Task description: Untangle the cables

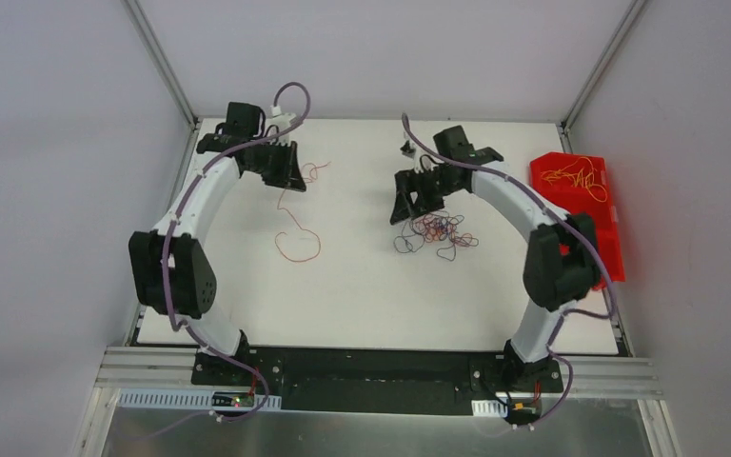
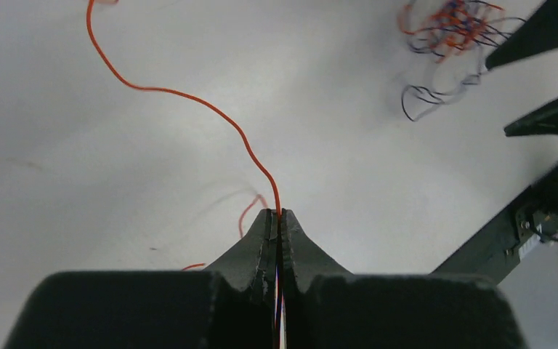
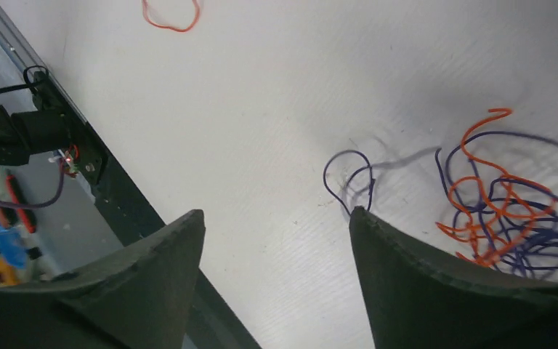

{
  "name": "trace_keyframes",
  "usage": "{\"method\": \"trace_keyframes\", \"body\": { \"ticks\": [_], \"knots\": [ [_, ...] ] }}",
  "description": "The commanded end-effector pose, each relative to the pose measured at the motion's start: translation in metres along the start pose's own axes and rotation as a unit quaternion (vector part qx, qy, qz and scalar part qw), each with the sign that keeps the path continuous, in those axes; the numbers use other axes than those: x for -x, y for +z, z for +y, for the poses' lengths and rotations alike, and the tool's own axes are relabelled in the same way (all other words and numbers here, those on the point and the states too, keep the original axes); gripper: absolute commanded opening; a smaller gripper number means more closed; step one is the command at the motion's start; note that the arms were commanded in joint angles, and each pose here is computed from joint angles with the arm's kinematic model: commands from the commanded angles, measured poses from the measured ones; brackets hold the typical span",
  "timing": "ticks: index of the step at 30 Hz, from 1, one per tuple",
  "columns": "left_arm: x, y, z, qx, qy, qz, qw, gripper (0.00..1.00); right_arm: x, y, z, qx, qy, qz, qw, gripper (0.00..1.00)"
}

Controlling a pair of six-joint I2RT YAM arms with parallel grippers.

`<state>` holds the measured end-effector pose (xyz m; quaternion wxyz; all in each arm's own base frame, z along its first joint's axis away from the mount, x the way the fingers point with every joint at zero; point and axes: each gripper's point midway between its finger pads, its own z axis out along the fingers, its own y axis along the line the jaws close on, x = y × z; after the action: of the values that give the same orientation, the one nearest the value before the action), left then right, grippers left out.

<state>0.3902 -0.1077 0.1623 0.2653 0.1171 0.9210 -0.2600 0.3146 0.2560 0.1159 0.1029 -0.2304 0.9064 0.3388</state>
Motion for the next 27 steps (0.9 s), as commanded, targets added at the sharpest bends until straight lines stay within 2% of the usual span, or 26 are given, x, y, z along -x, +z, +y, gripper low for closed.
{"method": "trace_keyframes", "body": {
  "ticks": [1, 4, 6, 10, 14, 17, 21, 27],
  "knots": [
    [0.013, -0.040, -0.075, -0.034, 0.047, -0.030, 0.998, 0.00, 0.059, -0.094, 0.062, -0.010, -0.241, -0.207, 0.948, 0.82],
    [0.035, -0.057, -0.116, -0.083, 0.006, -0.054, 0.995, 0.00, 0.078, -0.139, 0.112, 0.017, -0.334, -0.320, 0.886, 0.94],
    [0.048, -0.066, -0.143, -0.125, -0.017, -0.060, 0.990, 0.00, 0.086, -0.149, 0.141, 0.042, -0.361, -0.355, 0.861, 0.96],
    [0.059, -0.081, -0.195, -0.214, -0.025, -0.047, 0.975, 0.00, 0.095, -0.145, 0.185, 0.095, -0.387, -0.380, 0.835, 0.99],
    [0.057, -0.096, -0.230, -0.277, -0.014, -0.030, 0.960, 0.00, 0.096, -0.124, 0.203, 0.110, -0.427, -0.375, 0.815, 0.99],
    [0.056, -0.109, -0.248, -0.317, -0.005, -0.020, 0.948, 0.00, 0.099, -0.111, 0.206, 0.101, -0.446, -0.378, 0.805, 0.99],
    [0.052, -0.124, -0.269, -0.358, 0.008, -0.006, 0.934, 0.00, 0.112, -0.109, 0.197, 0.063, -0.441, -0.418, 0.792, 0.99],
    [0.046, -0.133, -0.284, -0.381, 0.029, 0.000, 0.924, 0.00, 0.094, -0.110, 0.209, 0.081, -0.477, -0.427, 0.764, 0.99]
  ]
}}
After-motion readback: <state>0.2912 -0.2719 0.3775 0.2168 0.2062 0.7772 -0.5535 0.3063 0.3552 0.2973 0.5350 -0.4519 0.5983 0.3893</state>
